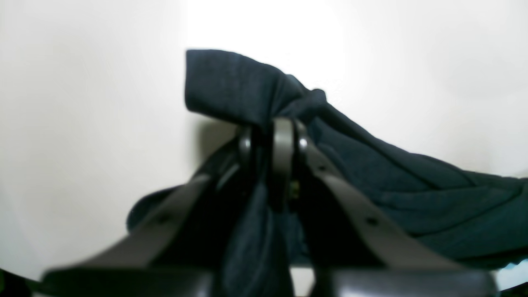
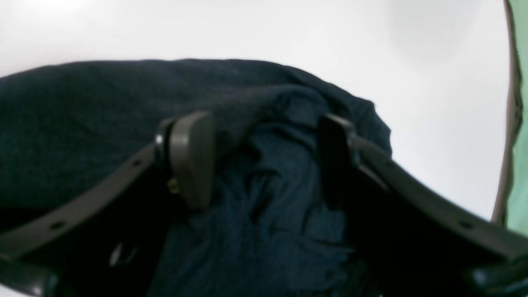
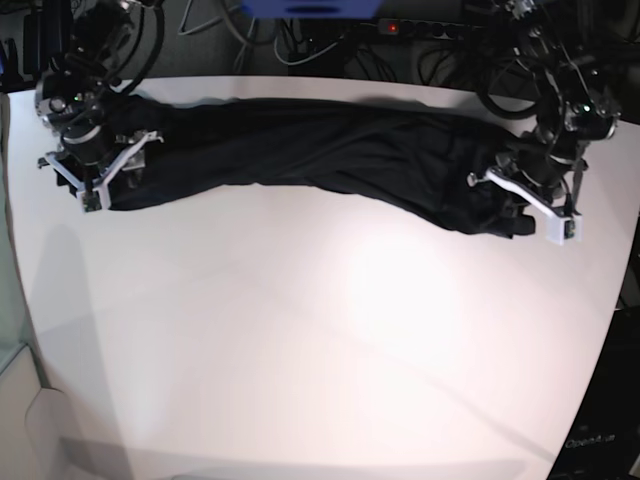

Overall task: Fold the T-shirt properly
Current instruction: 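Grasp the strip end with the left gripper and lift it, then fold the strip end with the left gripper toward the right gripper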

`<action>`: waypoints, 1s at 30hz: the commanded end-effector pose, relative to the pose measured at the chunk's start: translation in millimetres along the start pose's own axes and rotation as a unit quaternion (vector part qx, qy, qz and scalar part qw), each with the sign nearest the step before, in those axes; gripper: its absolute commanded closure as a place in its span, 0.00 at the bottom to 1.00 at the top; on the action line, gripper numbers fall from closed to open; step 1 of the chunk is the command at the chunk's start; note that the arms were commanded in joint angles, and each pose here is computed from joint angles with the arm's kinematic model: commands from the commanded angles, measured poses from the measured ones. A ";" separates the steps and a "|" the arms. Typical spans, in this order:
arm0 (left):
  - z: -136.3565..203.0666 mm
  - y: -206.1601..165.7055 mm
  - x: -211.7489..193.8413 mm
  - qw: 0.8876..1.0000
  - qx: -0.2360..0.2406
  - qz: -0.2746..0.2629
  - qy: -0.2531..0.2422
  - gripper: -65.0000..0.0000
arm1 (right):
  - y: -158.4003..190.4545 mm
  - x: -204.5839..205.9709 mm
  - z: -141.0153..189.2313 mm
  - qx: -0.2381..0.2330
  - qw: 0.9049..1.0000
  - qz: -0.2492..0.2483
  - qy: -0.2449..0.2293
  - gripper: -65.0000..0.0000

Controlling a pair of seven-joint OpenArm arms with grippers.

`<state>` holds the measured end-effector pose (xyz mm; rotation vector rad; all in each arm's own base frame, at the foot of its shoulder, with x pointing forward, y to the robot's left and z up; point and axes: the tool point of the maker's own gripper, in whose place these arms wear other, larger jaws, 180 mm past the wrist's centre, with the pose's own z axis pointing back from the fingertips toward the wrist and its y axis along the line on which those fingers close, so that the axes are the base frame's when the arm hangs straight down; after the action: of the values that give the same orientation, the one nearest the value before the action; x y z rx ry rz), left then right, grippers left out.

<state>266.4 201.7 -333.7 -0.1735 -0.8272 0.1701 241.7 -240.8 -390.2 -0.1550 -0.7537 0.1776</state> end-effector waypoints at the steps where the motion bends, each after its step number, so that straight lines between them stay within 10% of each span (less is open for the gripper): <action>1: 1.5 -14.3 11.5 1.000 -0.017 -0.004 -0.023 1.00 | -6.2 13.1 2.6 -0.007 1.000 0.002 -0.023 0.40; 19: -12.9 -187.8 -40.3 0.977 -0.156 -0.142 0.024 1.00 | -10.7 18.1 2.2 -0.011 1.000 0.007 -0.028 0.40; 30: -2.1 -260.2 -28.5 0.971 -0.208 -0.118 0.009 1.00 | -9.6 17.9 1.8 -0.010 1.000 0.006 -0.028 0.40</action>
<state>266.2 -51.7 -311.4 -0.4401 -0.8098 -0.2259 246.6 -244.5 -386.3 -0.1655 -0.7633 0.1862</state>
